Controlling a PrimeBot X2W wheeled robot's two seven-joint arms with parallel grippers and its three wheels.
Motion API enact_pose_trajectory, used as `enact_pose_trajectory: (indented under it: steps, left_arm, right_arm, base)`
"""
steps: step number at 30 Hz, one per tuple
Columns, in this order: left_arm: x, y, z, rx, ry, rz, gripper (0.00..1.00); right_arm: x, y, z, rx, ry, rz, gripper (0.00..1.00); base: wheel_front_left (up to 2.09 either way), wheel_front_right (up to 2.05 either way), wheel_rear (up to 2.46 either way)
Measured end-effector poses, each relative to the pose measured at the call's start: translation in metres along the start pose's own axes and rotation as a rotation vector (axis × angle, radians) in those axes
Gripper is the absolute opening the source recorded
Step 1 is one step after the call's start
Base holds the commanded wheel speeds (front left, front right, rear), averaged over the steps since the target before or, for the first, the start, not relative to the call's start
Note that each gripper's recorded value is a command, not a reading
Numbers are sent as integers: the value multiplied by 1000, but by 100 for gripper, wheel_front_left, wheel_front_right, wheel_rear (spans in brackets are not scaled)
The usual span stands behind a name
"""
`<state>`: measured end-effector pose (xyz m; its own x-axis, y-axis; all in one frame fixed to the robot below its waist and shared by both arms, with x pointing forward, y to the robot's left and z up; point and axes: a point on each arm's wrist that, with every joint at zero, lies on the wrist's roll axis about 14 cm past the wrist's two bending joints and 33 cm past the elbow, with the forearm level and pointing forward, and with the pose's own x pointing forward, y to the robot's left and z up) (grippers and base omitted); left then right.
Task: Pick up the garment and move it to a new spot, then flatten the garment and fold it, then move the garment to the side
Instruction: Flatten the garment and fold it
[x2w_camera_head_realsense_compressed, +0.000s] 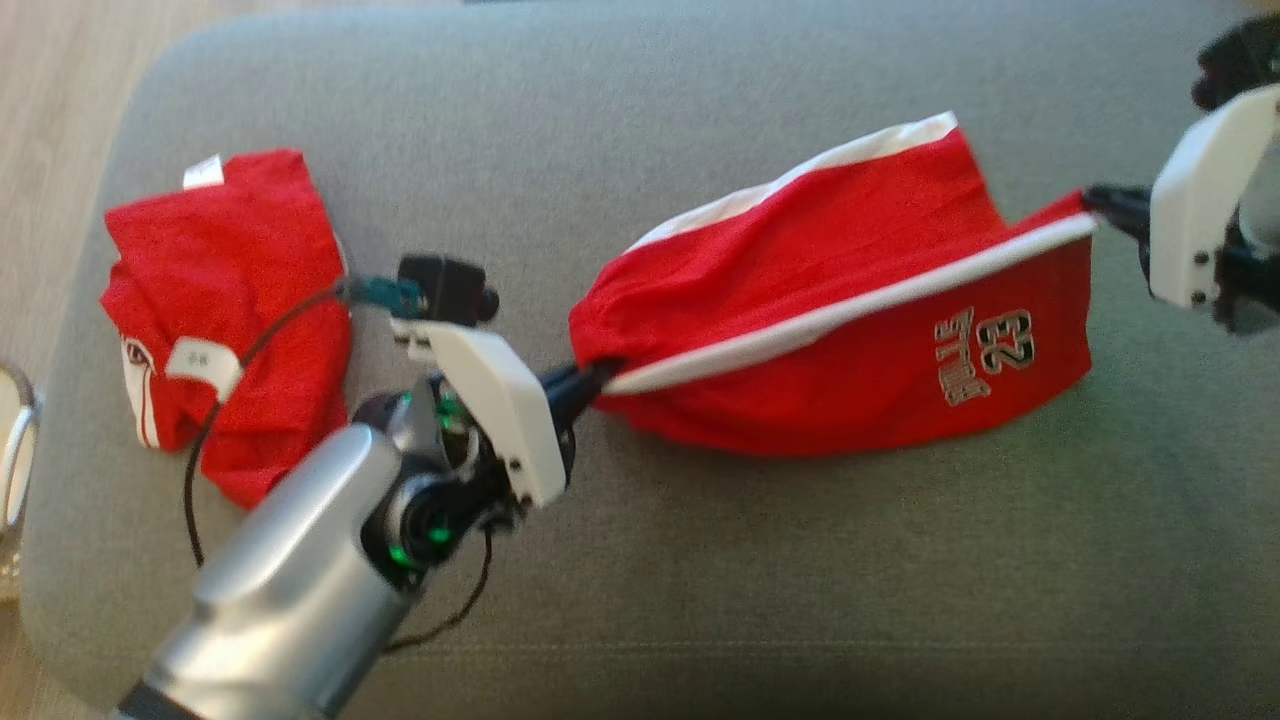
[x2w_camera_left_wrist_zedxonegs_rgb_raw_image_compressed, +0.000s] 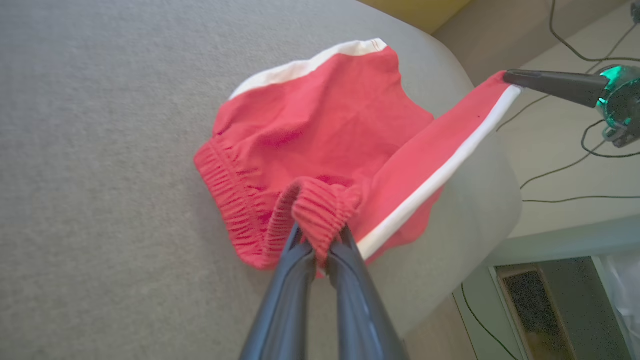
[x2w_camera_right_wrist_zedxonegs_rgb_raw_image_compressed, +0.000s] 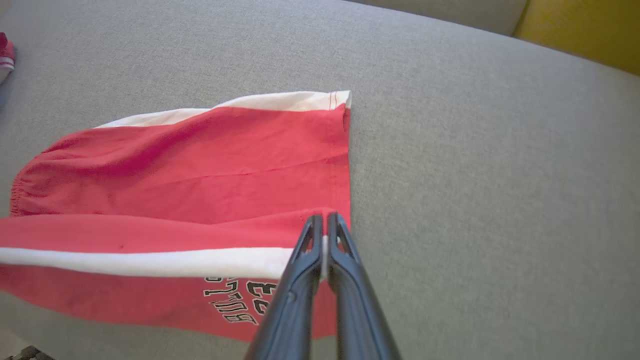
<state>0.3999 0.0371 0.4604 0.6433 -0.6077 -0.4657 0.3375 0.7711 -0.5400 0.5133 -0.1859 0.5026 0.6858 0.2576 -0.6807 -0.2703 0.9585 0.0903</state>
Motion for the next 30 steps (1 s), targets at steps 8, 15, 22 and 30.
enact_pose_trajectory:
  steps: [8,15,22,30]
  left_arm:
    - [25,29,21,-35,-2,52,0]
    - [44,48,39,-58,-30,81,0]
    - [59,64,37,-85,-19,106,0]
    - [74,77,37,-78,-16,133,100]
  right_arm:
    - [53,8,10,-14,23,23,0]
    - [83,5,25,-21,-5,15,0]
    - [108,4,23,-15,-5,11,0]
    - [127,4,14,-22,11,8,0]
  base:
    - [0,0,0]
    - [0,0,0]
    - [0,0,0]
    - [0,0,0]
